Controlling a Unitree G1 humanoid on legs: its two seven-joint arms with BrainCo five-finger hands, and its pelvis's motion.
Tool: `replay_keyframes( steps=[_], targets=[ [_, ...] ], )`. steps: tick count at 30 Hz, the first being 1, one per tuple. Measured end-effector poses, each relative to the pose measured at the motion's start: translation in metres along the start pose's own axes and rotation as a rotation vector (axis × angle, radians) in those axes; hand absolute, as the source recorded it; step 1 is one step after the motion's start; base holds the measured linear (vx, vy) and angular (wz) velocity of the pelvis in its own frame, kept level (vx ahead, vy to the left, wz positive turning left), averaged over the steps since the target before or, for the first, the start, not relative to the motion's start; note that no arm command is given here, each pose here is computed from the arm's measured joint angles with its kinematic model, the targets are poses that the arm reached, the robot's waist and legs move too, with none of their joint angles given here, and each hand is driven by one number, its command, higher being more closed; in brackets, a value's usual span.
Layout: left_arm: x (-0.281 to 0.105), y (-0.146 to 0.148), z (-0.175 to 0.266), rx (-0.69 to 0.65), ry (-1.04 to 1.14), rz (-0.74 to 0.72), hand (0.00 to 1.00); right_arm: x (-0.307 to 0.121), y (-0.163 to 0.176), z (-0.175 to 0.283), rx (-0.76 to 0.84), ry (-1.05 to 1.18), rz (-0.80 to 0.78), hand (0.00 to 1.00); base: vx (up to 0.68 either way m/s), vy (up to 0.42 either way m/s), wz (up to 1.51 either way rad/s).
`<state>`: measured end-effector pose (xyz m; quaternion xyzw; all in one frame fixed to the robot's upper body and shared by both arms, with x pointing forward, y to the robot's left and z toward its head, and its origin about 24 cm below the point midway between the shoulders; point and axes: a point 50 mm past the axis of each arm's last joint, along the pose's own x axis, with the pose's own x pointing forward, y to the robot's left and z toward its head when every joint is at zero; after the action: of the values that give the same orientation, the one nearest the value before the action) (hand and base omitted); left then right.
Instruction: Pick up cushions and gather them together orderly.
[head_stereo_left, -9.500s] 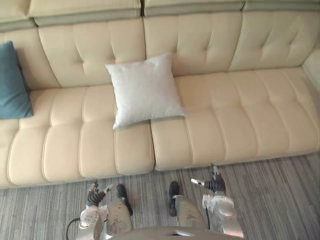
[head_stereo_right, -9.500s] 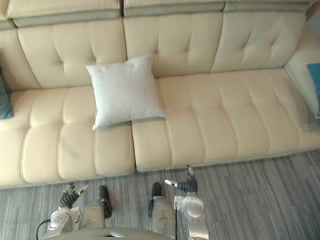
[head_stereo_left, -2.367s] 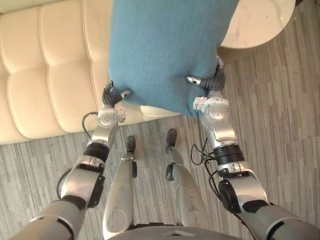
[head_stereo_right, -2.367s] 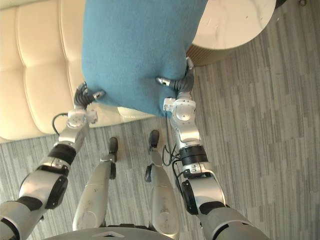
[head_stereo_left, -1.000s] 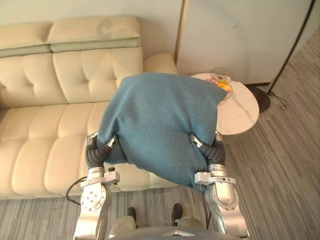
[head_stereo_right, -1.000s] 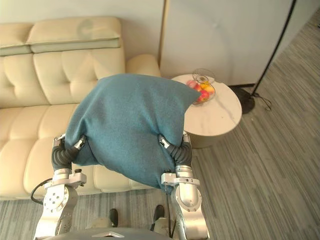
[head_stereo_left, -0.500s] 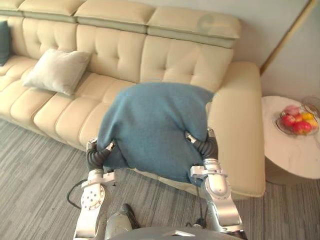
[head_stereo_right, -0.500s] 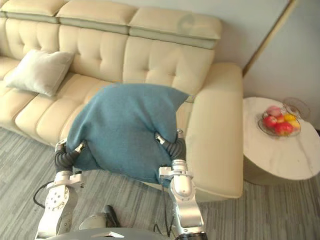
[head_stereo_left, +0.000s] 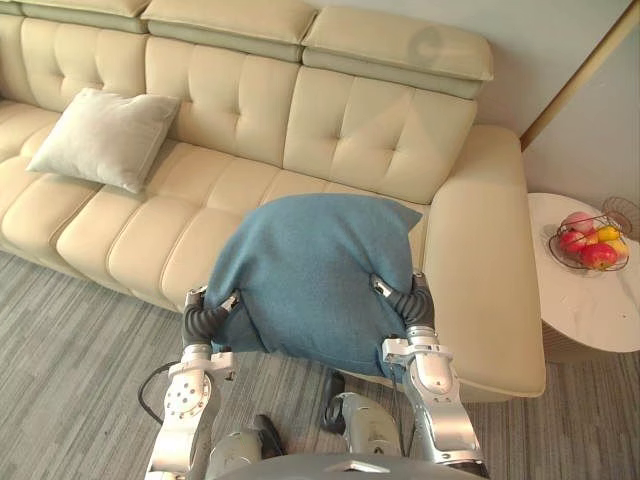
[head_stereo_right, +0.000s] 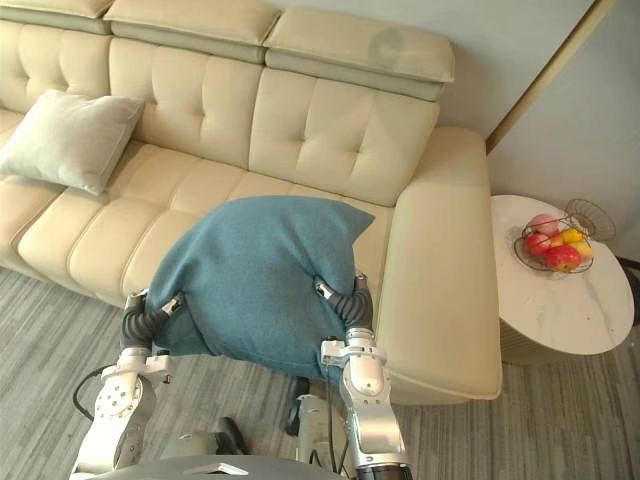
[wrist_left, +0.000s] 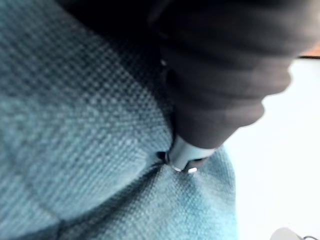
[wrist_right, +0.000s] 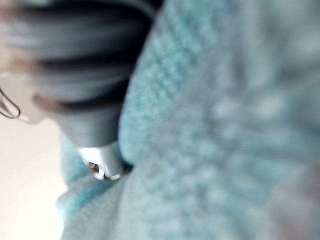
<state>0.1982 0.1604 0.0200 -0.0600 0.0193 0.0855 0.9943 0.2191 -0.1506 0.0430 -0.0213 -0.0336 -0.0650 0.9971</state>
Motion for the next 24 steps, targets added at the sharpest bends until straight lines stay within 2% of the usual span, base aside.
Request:
replay_keyframes(
  steps=[7,11,16,24],
  targets=[
    [0.001,-0.018,0.0,-0.033,-0.004,-0.06,1.0,-0.005,-0.018,0.001,-0.028,-0.002,-0.014,1.0,0.39,-0.133,0.25],
    [-0.004,-0.025,0.001,-0.064,0.003,-0.09,1.0,-0.027,-0.025,0.027,-0.024,-0.082,-0.038,1.0,0.37,-0.003,-0.02],
    [-0.003,-0.03,0.024,-0.094,-0.1,-0.108,1.0,-0.029,-0.027,0.045,-0.019,-0.165,-0.053,1.0,0.19,0.236,-0.51],
    [-0.016,-0.011,0.013,-0.05,-0.042,-0.066,1.0,-0.034,-0.012,0.033,0.015,-0.102,-0.016,1.0,0.08,0.311,-0.67]
  ],
)
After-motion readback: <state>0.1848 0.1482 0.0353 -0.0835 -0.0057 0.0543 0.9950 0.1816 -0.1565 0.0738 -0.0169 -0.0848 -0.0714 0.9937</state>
